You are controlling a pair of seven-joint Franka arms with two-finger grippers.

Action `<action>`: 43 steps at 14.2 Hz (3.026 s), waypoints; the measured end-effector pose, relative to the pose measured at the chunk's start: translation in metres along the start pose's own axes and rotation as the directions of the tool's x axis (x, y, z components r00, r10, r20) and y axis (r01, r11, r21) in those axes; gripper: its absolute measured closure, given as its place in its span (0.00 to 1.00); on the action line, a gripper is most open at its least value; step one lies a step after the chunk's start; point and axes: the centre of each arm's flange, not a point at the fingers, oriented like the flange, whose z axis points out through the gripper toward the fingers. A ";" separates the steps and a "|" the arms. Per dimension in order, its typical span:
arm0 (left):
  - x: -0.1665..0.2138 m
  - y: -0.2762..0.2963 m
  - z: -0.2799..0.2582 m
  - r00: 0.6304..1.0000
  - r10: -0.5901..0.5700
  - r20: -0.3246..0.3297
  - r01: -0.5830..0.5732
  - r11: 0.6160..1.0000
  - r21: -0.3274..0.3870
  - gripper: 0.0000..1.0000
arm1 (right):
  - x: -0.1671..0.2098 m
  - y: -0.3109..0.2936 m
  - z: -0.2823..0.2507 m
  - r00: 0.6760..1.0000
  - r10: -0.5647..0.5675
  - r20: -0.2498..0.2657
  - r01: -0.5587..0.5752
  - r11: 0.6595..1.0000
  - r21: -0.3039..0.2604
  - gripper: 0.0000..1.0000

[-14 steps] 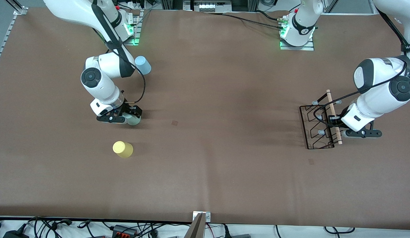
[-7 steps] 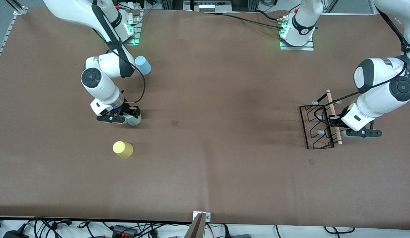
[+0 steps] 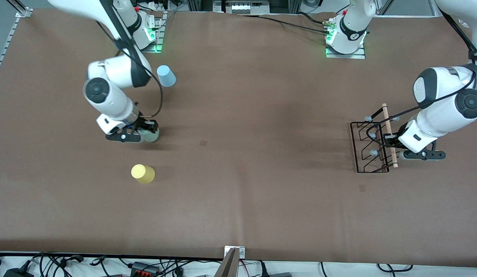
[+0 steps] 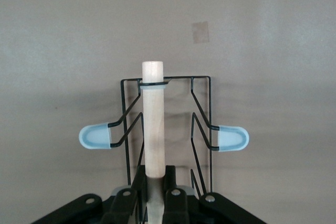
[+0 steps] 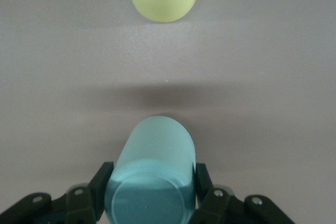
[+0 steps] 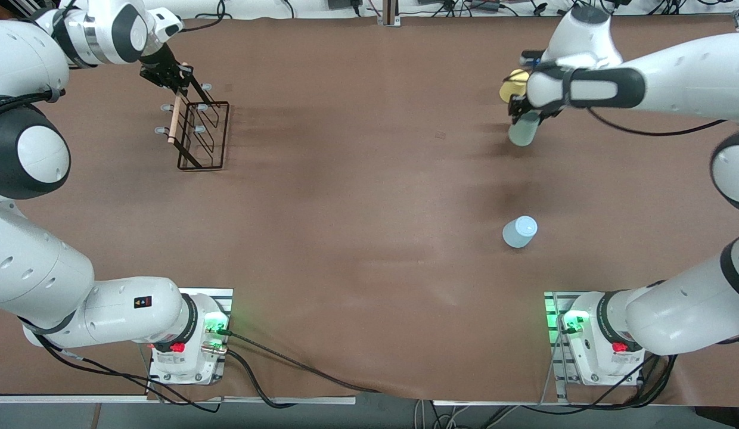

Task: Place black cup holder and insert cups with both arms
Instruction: 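Carry the holder to the table center with the left gripper and release it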

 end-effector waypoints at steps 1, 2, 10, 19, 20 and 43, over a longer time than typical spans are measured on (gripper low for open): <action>0.003 0.000 -0.011 1.000 0.000 0.013 0.000 1.000 0.001 0.84 | 0.000 0.008 -0.031 1.000 -0.008 0.012 0.008 1.000 -0.005 0.33; 0.006 0.001 -0.024 1.000 0.001 0.025 -0.001 1.000 0.001 0.84 | -0.001 0.017 -0.061 1.000 -0.015 0.016 0.015 1.000 -0.004 0.33; 0.000 0.162 -0.084 0.996 0.052 0.079 -0.047 0.997 -0.059 0.84 | 0.003 0.028 -0.111 0.996 -0.083 0.026 0.083 0.997 -0.002 0.33; -0.024 0.368 -0.070 0.997 -0.013 -0.074 -0.001 0.982 -0.187 0.84 | 0.005 0.028 -0.106 0.996 -0.082 0.035 0.082 0.997 -0.004 0.33; -0.029 0.385 -0.065 0.996 -0.024 -0.084 0.006 0.979 -0.206 0.84 | 0.005 0.028 -0.105 0.996 -0.081 0.036 0.082 0.997 -0.004 0.33; -0.073 0.521 -0.027 0.994 -0.046 -0.104 0.018 0.966 -0.257 0.65 | 0.005 0.035 -0.103 0.996 -0.070 0.046 0.070 0.998 -0.005 0.33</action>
